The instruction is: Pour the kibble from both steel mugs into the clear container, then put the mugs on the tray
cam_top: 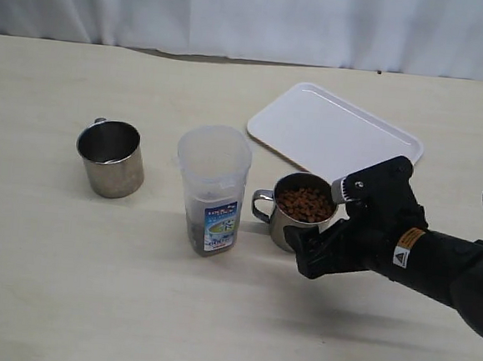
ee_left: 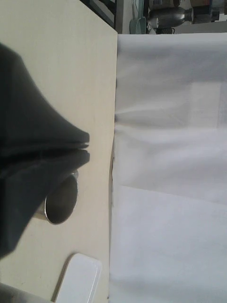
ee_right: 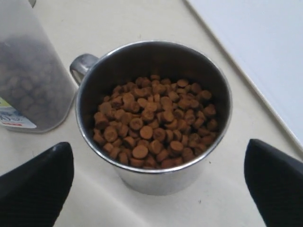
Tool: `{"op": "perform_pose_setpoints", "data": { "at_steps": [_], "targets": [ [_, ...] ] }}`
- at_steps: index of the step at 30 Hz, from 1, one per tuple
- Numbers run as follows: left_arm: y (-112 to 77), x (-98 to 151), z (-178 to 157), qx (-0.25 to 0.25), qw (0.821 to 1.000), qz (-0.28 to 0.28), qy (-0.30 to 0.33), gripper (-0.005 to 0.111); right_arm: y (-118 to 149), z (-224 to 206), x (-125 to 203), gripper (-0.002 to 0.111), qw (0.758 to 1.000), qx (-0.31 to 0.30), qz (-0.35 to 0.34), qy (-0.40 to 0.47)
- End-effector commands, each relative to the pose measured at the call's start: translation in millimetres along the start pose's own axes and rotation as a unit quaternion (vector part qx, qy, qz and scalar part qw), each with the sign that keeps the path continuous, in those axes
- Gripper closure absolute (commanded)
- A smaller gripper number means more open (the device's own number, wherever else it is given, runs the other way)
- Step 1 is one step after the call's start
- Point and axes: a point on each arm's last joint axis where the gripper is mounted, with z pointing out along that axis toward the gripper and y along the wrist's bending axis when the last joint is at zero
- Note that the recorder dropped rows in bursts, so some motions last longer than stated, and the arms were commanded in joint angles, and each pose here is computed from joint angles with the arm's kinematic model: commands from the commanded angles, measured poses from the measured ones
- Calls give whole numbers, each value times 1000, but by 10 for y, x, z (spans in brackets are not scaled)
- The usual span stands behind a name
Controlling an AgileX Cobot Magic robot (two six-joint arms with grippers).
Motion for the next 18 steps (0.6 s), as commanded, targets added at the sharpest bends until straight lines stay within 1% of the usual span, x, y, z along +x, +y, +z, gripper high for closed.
{"op": "perform_pose_setpoints", "data": {
  "at_steps": [1, 4, 8, 10, 18],
  "targets": [
    [-1, -4, -1, 0, 1000, -4, -6, 107, -13, -6, -13, 38, 1000, 9, -17, 6],
    [-1, -4, -1, 0, 1000, -4, -6, 107, -23, -7, -9, 38, 1000, 14, -27, 8],
    [-1, -4, -1, 0, 1000, -4, -6, 107, -51, -10, -32, 38, 999, 30, 5, -8],
    [-1, -4, -1, 0, 1000, -4, -6, 107, -56, -11, -37, 38, 999, 33, 9, -11],
    [-1, -4, -1, 0, 1000, -4, -6, 107, -70, -12, -22, 38, 999, 41, -30, -1]
  ]
}}
